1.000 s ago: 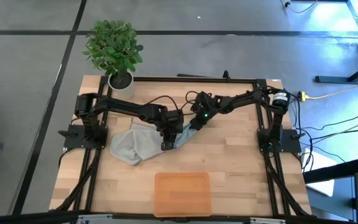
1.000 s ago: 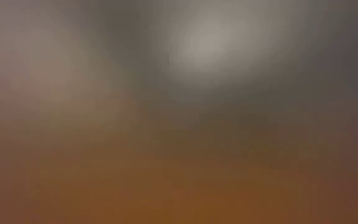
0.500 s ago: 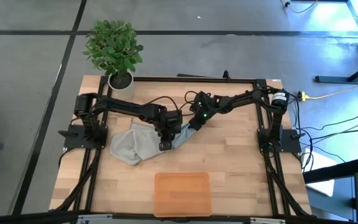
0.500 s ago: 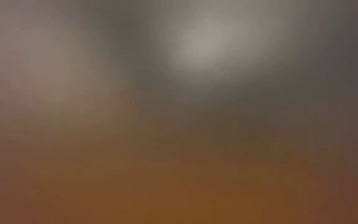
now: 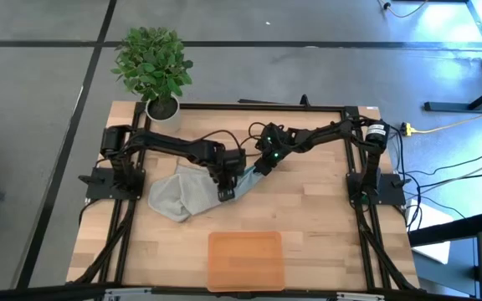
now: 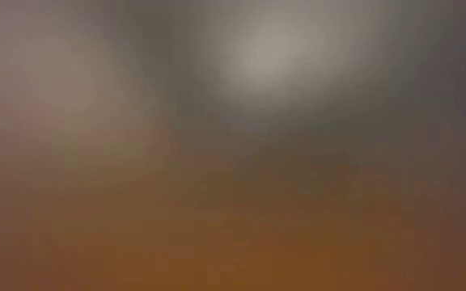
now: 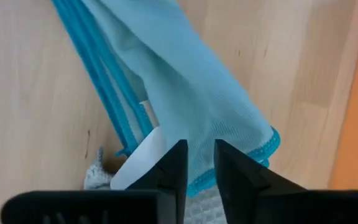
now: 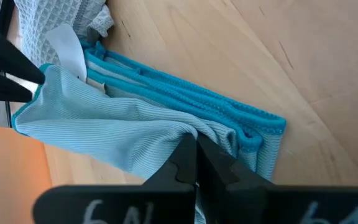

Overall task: Roll microfiber towels into tight, uniform cylinder then place into a basket
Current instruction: Roll the blue towel

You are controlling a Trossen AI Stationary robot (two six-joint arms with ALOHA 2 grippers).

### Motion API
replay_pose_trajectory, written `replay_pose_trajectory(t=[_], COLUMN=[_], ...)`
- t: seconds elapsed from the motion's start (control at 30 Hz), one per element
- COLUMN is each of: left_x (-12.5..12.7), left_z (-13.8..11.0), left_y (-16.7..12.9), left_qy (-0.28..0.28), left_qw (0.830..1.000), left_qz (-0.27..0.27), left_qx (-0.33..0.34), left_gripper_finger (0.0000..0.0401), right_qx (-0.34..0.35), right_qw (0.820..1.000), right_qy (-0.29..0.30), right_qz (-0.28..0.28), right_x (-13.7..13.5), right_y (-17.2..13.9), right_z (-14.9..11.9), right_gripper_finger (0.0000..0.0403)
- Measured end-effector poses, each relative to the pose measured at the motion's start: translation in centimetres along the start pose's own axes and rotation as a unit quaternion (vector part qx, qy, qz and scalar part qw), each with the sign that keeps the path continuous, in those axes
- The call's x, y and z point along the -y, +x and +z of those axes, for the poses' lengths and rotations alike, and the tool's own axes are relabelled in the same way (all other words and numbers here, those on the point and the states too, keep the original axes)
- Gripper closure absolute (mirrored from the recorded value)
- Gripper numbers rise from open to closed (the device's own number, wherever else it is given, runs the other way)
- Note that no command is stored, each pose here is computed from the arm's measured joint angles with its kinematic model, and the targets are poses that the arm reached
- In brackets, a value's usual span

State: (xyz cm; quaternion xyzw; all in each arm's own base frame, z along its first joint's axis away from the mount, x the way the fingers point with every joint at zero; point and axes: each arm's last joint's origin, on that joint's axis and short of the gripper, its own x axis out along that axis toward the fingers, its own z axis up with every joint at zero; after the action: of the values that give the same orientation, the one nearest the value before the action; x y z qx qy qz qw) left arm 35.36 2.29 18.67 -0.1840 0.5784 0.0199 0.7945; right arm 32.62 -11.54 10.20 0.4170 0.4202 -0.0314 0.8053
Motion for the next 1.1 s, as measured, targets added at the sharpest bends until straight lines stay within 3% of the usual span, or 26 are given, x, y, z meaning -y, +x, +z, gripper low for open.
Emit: replay_pose_trajectory(t=[0.23, 0.57, 0.83, 1.1], left_x=[-0.9, 1.1, 0.8, -0.4], left_z=[0.4, 0.9, 0.6, 1.0], left_y=[-1.1, 0.2, 0.8, -0.2], left_qy=[-0.098, -0.099, -0.11, -0.146], left_qw=[0.992, 0.991, 0.992, 0.987], left_qz=[-0.076, -0.085, -0.054, -0.069], left_qx=[-0.004, 0.021, 0.009, 0.019], left_gripper_finger=[0.0326, 0.0327, 0.0327, 0.0328], right_qx=[0.0, 0.001, 0.003, 0.003], right_qw=[1.0, 1.0, 1.0, 1.0], right_qy=[0.0, 0.0, 0.0, 0.0], right_qz=[-0.001, -0.001, -0.003, -0.003], right_x=[0.0, 0.0, 0.0, 0.0], right_y=[0.0, 0.0, 0.0, 0.0], right_z=[0.0, 0.0, 0.1, 0.1], right_gripper_finger=[0.0399, 0.0399, 0.0399, 0.0399])
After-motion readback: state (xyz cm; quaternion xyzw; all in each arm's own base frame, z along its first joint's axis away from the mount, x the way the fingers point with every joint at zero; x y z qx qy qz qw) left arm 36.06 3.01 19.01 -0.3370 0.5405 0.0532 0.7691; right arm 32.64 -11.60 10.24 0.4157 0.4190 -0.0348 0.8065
